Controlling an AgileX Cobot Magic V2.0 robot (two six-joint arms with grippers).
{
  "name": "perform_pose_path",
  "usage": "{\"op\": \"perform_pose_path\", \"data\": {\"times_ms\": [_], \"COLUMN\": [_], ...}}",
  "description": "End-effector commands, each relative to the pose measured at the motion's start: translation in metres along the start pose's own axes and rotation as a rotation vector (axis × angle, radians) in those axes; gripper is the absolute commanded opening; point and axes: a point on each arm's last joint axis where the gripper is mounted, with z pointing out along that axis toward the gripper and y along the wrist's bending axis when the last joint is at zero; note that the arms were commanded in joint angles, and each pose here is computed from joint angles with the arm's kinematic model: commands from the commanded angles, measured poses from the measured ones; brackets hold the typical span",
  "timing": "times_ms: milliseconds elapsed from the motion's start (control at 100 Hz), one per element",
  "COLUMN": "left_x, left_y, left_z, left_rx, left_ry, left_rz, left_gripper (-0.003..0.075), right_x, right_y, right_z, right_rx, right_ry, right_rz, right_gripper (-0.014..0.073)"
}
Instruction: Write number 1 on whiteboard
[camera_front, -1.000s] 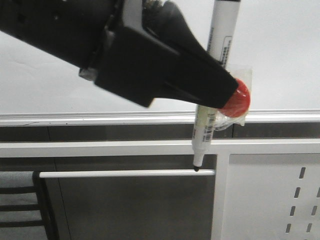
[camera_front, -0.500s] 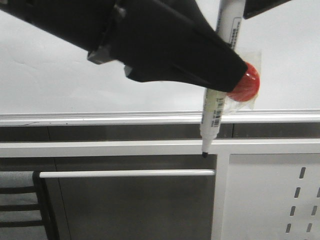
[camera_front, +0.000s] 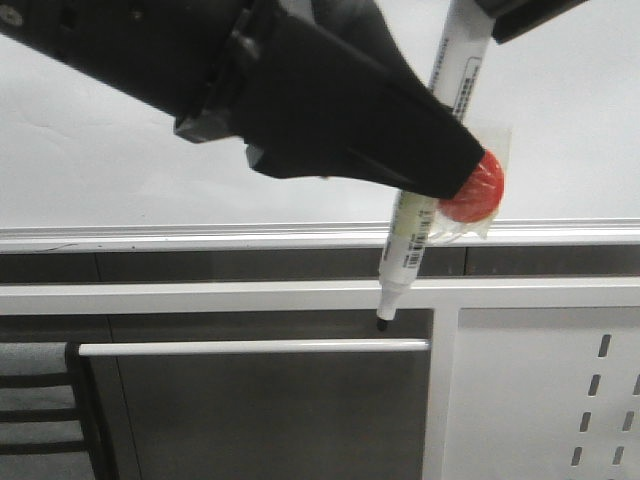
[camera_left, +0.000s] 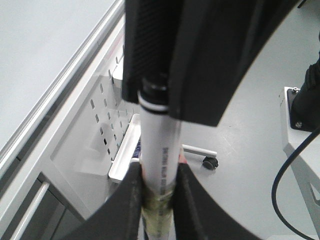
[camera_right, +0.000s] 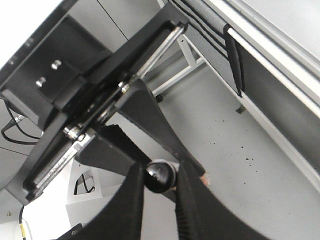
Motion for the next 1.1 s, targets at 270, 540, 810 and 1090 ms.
{"op": "perform_pose_path", "data": {"times_ms": [270, 540, 810, 1090], "left_x": [-0.018, -0.028, -0.022, -0.006], "left_y": [0.022, 0.041, 0.040, 0.023], "left_z": [-0.032, -0.097, -0.149, -0.170], "left_rx": [-0.095, -0.201, -0.359, -0.504], "left_ry": [-0.103, -0.234, -0.323, -0.386], "left_rz": [-0.076, -0.157, -0.191, -0.222], "left_gripper": [0.0496, 0.0447, 0.0152, -0.0020], "right_x": [-0.009, 0.000, 0.055, 0.069], "right_y": [0.008, 0.033, 0.056, 0.065], "right_z": [-0.013, -0.050, -0.073, -0.067], "right_rx": [0.061, 0.284, 0.533, 0.443], "right_ry": [-0.066, -0.270, -0.568, -0.587], "right_rz": [-0.028, -0.091, -0.130, -0.079], "right_gripper": [-0.0055, -0.0054, -0.0055, -0.0054]}}
